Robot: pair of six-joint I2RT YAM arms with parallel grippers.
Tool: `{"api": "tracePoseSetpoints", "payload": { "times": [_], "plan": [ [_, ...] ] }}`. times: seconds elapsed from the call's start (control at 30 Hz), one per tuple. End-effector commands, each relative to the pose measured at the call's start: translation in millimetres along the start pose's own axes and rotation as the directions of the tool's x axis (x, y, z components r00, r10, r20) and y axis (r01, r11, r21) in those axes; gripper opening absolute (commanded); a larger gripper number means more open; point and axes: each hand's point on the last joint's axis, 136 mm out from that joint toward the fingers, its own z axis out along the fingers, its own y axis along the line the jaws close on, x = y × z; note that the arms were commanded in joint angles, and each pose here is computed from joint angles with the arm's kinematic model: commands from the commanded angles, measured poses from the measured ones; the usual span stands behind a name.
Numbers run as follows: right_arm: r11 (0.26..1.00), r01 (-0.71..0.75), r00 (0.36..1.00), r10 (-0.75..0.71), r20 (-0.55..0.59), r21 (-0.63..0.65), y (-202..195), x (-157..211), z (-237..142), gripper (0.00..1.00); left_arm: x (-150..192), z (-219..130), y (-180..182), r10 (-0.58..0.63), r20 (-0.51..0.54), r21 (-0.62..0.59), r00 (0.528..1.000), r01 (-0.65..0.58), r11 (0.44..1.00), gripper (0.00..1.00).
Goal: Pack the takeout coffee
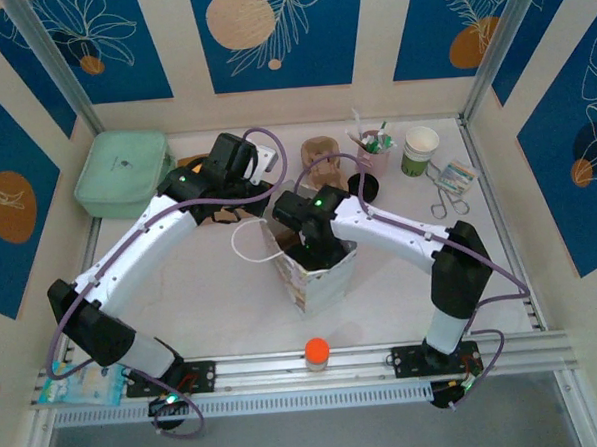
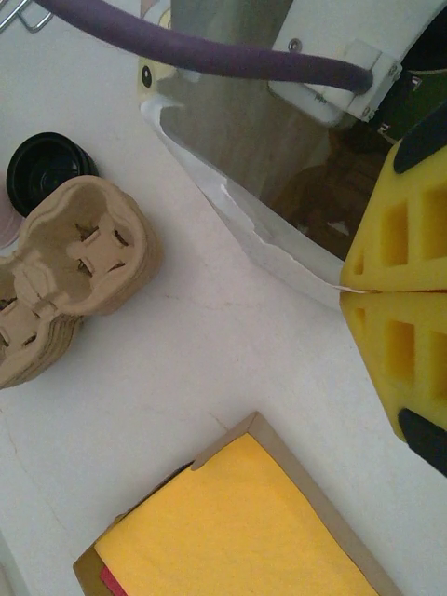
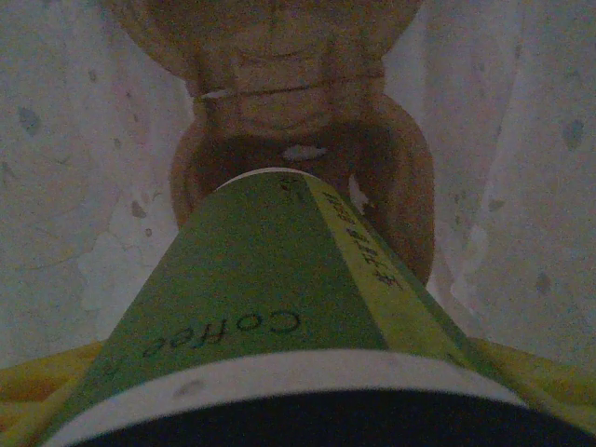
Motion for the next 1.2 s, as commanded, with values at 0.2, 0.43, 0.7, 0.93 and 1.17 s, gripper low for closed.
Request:
{"api": "tracePoseSetpoints", "payload": {
  "times": [0.2,0.43,0.7,0.93,1.17],
  "plan": [
    [1.0,-0.007,0.998,0.008,-0.06,0.02,-5,17,4,0.13,-16,-21,3,0.011,0.075,-0.024,0.997,-0.009,1.0,0.08],
    [0.998,-0.011,0.996,0.016,-0.092,0.06,-12,23,14,0.12,-17,-21,6,0.013,0.077,-0.043,0.997,-0.01,0.999,0.08],
    [0.998,-0.012,0.994,0.019,-0.11,0.064,-13,24,22,0.12,-16,-20,7,0.017,0.073,-0.052,0.997,-0.014,0.999,0.08],
    [0.998,-0.014,0.992,0.021,-0.124,0.058,-11,23,31,0.12,-17,-20,7,0.016,0.075,-0.052,0.997,-0.012,0.999,0.08],
    [0.998,-0.013,0.989,0.021,-0.145,0.061,-10,24,42,0.12,-17,-21,8,0.016,0.079,-0.056,0.997,-0.012,0.998,0.08]
  ]
}}
